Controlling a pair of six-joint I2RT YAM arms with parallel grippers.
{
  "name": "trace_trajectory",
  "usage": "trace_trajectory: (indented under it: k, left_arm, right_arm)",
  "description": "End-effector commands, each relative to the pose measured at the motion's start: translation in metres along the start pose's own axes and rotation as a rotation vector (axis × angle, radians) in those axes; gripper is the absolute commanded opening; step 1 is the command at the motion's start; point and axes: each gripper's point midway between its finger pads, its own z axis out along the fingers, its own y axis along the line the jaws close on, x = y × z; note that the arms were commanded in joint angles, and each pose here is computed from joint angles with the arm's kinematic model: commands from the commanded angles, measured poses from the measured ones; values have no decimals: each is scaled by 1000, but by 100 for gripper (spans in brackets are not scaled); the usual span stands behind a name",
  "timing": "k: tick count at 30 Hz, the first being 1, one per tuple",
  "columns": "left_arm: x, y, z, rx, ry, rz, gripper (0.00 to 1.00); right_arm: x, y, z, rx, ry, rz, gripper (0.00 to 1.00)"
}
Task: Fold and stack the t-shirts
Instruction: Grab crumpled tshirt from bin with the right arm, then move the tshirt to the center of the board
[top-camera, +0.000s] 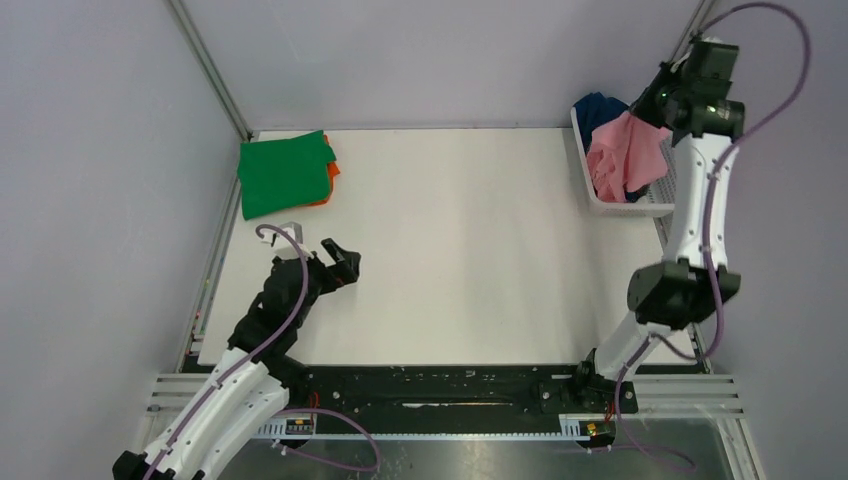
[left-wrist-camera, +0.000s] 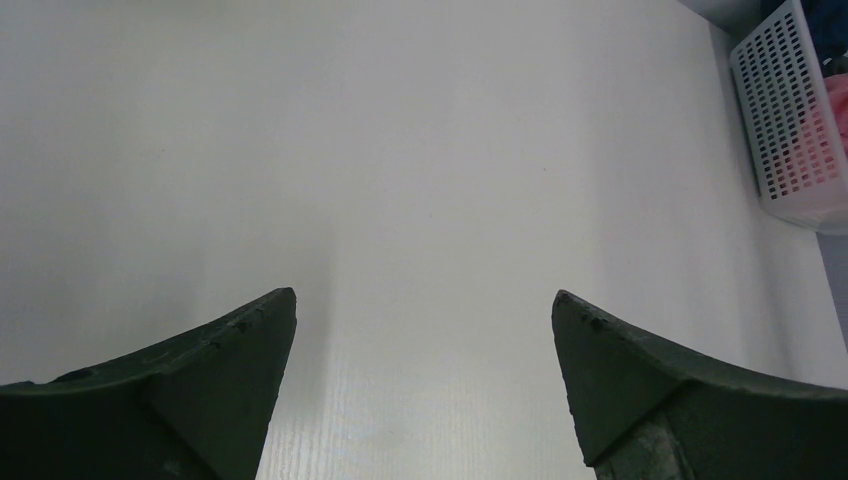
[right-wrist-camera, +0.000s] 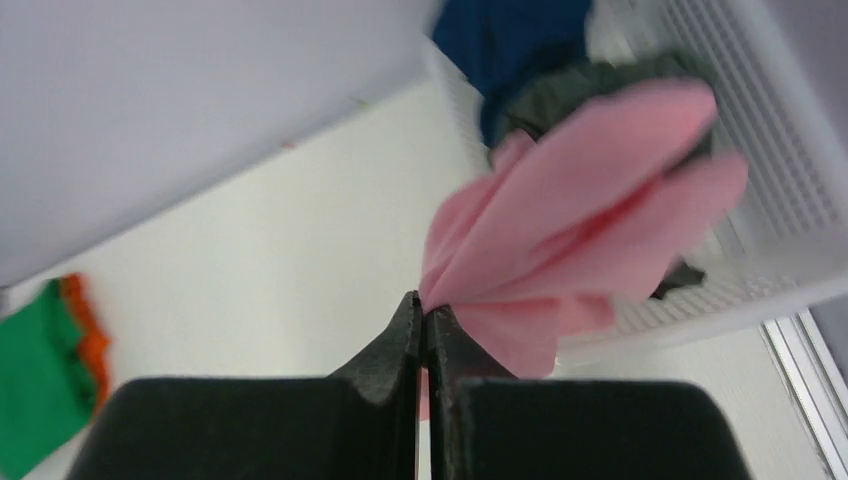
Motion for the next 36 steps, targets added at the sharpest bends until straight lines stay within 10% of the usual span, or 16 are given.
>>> trace_trajectory:
  k: [1,12,27,29,31,32,36]
  left_arm:
    - [-22,-10,-9,34,-68,-34,99]
    - [-35,-9,-22,27,-118,-78,99]
    - [-21,14,-25,-90,-86,-180,99]
    - [-16,12,-22,-77,-62,-178,99]
    - [-8,7,-18,-56,-23,-159,99]
    - [-5,6,-15,-53,-6,-156,99]
    - [9,-8,-2,-9,73,-146,99]
  right_arm:
    - [-53,84,-130,-381,-259,-47,0]
    - [1,243,-312,-1048,-246,-267,0]
    - [256,199,-165,-847,213,-328,0]
    - [298,168,-131,-708,328,-351,20]
    - [330,136,-110,-567,450,-420,85]
    - [337,122,-102,-492,478,-441,98]
    - [332,98,-96,-373,427,-447,99]
